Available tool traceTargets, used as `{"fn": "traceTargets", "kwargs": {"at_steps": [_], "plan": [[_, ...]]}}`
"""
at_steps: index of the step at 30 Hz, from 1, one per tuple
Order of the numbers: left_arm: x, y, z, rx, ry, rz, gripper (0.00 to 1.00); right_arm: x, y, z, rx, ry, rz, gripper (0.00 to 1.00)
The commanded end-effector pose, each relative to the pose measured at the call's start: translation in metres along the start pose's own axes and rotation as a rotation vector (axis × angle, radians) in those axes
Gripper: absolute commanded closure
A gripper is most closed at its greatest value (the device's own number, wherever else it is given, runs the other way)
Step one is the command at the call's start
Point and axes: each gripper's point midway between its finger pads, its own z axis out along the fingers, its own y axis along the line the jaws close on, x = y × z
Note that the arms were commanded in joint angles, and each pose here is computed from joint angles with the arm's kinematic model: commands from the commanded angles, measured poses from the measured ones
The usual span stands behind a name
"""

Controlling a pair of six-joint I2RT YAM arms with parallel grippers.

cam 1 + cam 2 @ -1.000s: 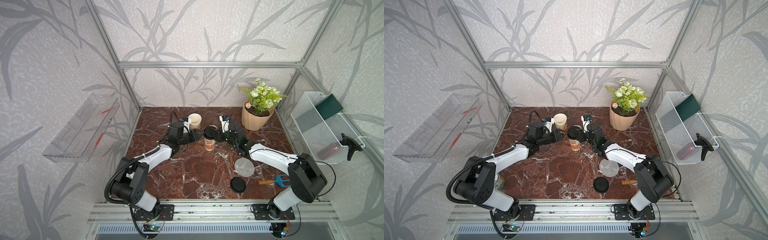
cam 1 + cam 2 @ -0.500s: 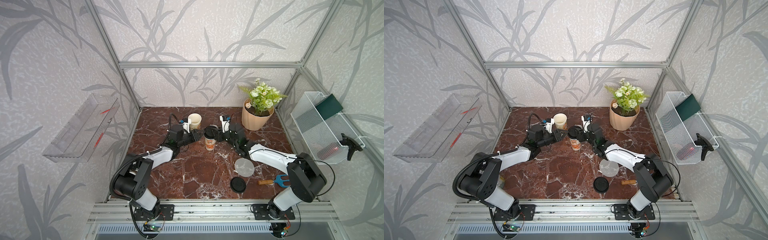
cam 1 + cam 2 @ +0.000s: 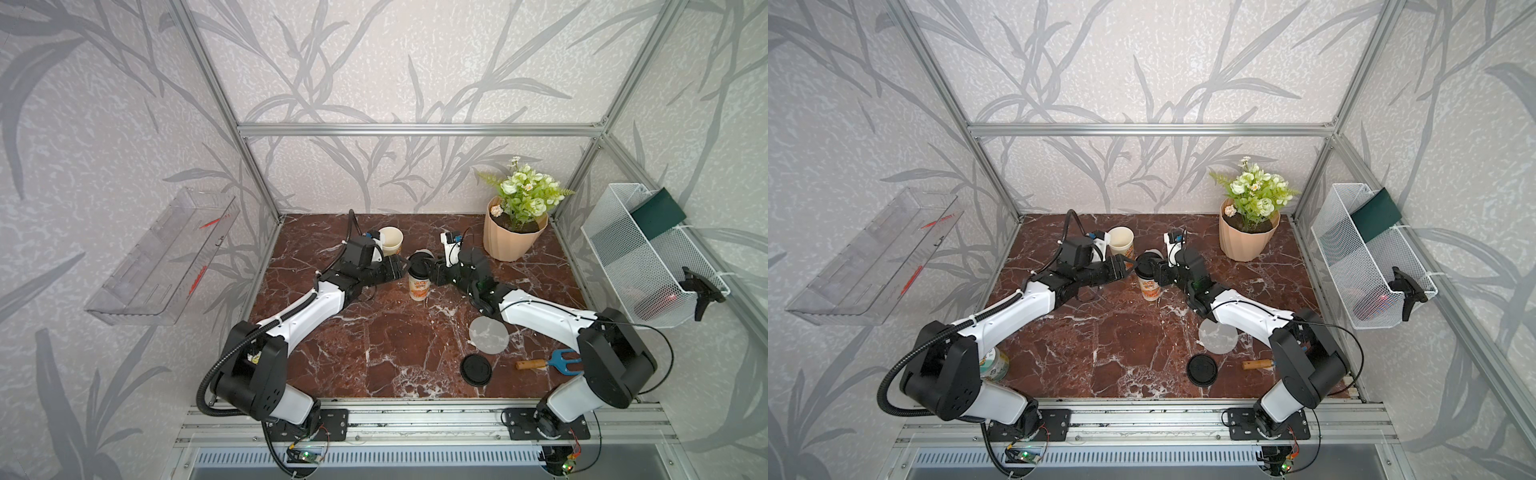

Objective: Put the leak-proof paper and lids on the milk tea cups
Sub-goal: Secure the cup lid on the cup.

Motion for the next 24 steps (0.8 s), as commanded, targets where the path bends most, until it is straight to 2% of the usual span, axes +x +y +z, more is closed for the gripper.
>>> {"fn": "traceTargets", "kwargs": {"at_steps": [1,4,9,19,24], "plan": [[0.01,0.012,0.011,-0.068,0.053,0.019,0.36,0.086,-0.029,-0.005,0.107,0.319,-0.036,0.42],[0.005,0.014,0.021,-0.065,0.04,0.025,0.31,0.079,-0.025,-0.004,0.095,0.308,-0.039,0.42],[0.017,0.032,0.044,-0.111,0.118,0.015,0.32,0.065,-0.017,-0.003,0.073,0.294,-0.047,0.42],[0.025,0.054,0.051,-0.155,0.156,0.007,0.37,-0.014,-0.01,-0.017,0.0,0.153,0.002,0.41],[0.031,0.06,0.056,-0.165,0.193,0.011,0.4,-0.037,-0.02,-0.023,-0.025,0.081,0.067,0.41]]}}
